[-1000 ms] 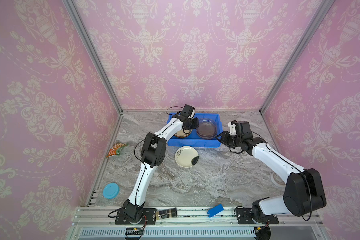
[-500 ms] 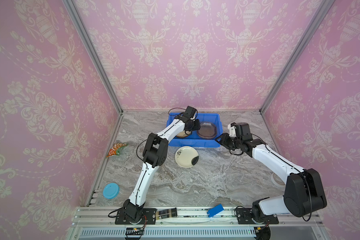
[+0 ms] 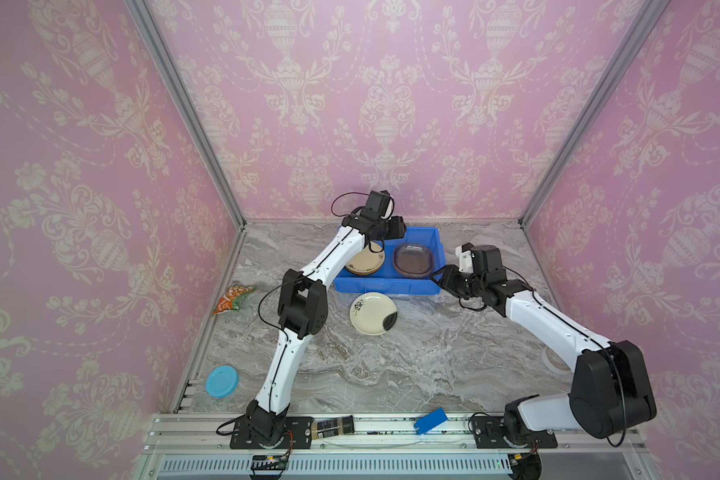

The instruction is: Place the plates into the plastic bin on the countertop

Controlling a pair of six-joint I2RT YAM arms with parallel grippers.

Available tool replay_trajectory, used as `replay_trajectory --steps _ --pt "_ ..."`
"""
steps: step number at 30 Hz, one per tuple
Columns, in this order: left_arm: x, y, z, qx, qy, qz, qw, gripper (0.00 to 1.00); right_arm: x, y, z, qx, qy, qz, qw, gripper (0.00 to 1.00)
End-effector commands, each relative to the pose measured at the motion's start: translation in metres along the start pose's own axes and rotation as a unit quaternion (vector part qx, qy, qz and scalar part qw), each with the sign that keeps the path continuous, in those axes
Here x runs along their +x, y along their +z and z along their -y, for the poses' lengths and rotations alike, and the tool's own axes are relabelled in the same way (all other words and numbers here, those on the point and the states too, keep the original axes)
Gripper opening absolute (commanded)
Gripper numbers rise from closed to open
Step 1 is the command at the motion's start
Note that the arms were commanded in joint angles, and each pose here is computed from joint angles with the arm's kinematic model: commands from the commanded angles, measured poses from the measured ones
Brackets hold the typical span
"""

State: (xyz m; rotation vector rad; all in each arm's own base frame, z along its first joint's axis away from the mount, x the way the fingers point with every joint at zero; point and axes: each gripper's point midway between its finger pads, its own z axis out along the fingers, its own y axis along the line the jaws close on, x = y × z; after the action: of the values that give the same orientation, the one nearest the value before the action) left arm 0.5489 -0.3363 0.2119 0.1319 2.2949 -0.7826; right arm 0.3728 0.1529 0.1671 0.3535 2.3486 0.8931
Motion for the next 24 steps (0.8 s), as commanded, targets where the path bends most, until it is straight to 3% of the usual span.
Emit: replay_trajectory --steps 1,6,9,15,24 --pt "-0.028 -0.053 0.068 0.1 0.04 0.049 0.993 0.57 -0.002 -0.01 -0.016 -0.038 -0.02 0.019 0.999 0.44" --pt "-0.014 -0.092 0.097 0.159 0.062 0.077 0.982 0.62 0.021 -0.021 -0.052 -0.115 -0.07 0.017 0.991 0.44" --pt "0.011 -0.114 0.092 0.184 0.055 0.099 0.976 0.73 0.045 -0.021 -0.061 -0.133 -0.091 -0.01 0.987 0.45" --pt "0.085 -0.141 0.037 0.091 0.054 0.043 0.993 0.79 0.103 -0.011 -0.056 -0.134 -0.12 -0.087 0.98 0.46" --pt "0.182 -0.198 -0.029 -0.002 0.019 -0.006 1.0 0.79 0.154 0.006 -0.025 -0.092 -0.07 -0.144 0.983 0.5"
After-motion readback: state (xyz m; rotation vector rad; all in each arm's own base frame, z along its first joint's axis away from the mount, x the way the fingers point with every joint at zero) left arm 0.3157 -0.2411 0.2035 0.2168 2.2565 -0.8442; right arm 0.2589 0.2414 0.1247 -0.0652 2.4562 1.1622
